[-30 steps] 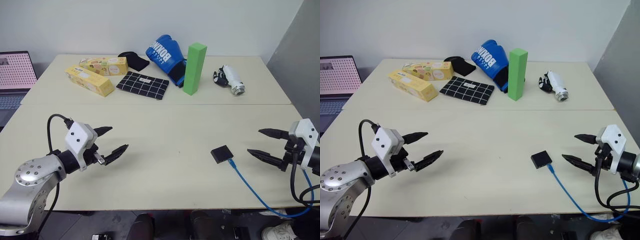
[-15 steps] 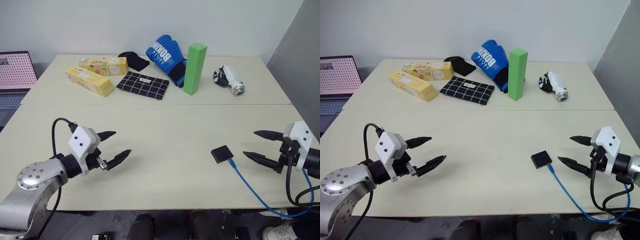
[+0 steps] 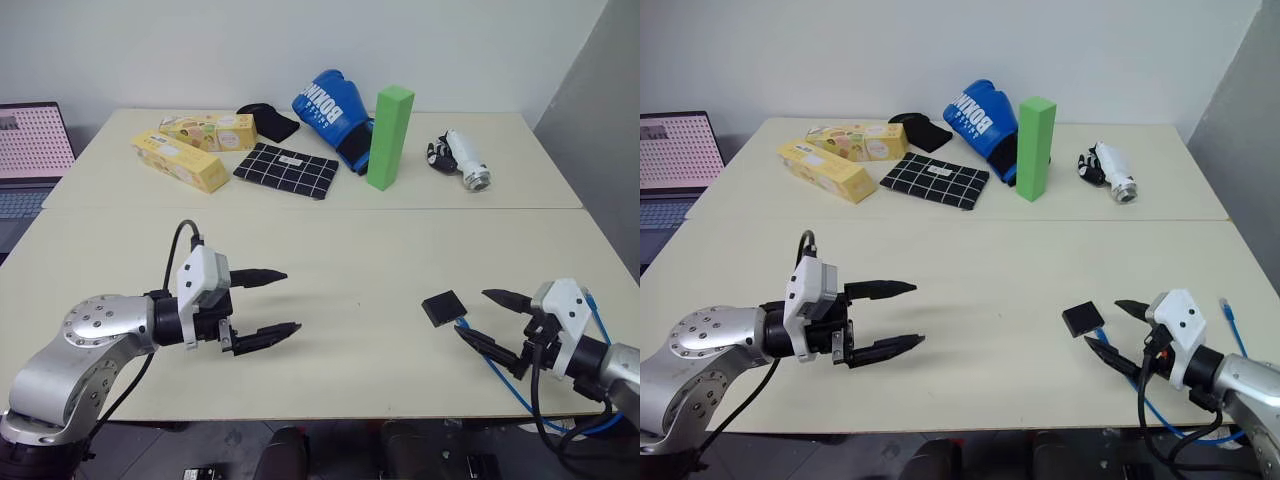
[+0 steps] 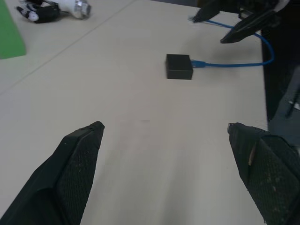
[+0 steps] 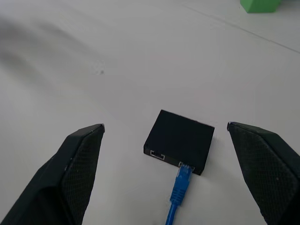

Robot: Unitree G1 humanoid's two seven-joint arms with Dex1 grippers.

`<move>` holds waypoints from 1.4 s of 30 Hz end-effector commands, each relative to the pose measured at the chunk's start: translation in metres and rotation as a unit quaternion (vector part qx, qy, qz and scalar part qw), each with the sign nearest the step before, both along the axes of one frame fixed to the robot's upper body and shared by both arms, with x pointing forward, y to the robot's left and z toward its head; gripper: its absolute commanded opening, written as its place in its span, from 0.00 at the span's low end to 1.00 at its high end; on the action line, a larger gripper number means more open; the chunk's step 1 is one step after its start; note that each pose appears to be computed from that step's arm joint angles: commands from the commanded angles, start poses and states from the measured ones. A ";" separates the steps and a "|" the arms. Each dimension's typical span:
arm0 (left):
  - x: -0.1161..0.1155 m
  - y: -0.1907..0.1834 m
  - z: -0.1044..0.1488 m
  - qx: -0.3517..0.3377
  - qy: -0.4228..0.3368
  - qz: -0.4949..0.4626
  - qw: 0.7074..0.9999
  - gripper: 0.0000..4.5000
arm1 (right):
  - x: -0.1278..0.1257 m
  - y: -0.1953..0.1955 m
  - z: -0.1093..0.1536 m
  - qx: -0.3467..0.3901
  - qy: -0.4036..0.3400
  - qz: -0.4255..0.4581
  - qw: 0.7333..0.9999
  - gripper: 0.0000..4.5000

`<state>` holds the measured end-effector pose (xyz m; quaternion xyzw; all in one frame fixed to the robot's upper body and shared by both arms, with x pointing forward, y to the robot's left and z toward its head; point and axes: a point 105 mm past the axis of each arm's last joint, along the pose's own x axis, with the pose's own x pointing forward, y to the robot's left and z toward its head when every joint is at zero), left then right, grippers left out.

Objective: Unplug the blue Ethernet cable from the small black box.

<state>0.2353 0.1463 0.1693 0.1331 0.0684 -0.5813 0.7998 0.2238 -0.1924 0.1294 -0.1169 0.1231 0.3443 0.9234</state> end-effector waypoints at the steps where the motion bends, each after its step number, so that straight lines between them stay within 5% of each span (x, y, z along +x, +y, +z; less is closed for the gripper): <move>1: -0.006 -0.010 0.003 0.014 -0.003 -0.064 0.998 1.00 | -0.005 0.012 -0.007 0.012 0.006 -0.029 0.999 0.99; 19: -0.022 -0.023 -0.008 0.043 -0.006 -0.164 0.986 1.00 | 0.018 -0.004 -0.048 0.028 0.035 -0.134 0.990 0.99; 22: -0.023 -0.023 -0.009 0.052 -0.010 -0.174 0.983 1.00 | 0.023 -0.014 -0.053 0.005 0.037 -0.154 0.987 0.89; 37: -0.015 -0.016 -0.010 0.059 -0.019 -0.163 0.985 1.00 | 0.020 -0.008 -0.062 -0.040 0.040 -0.122 0.991 0.04; 42: -0.011 -0.012 -0.012 0.057 -0.020 -0.148 0.987 1.00 | 0.024 -0.003 -0.058 -0.045 0.028 -0.101 0.993 0.02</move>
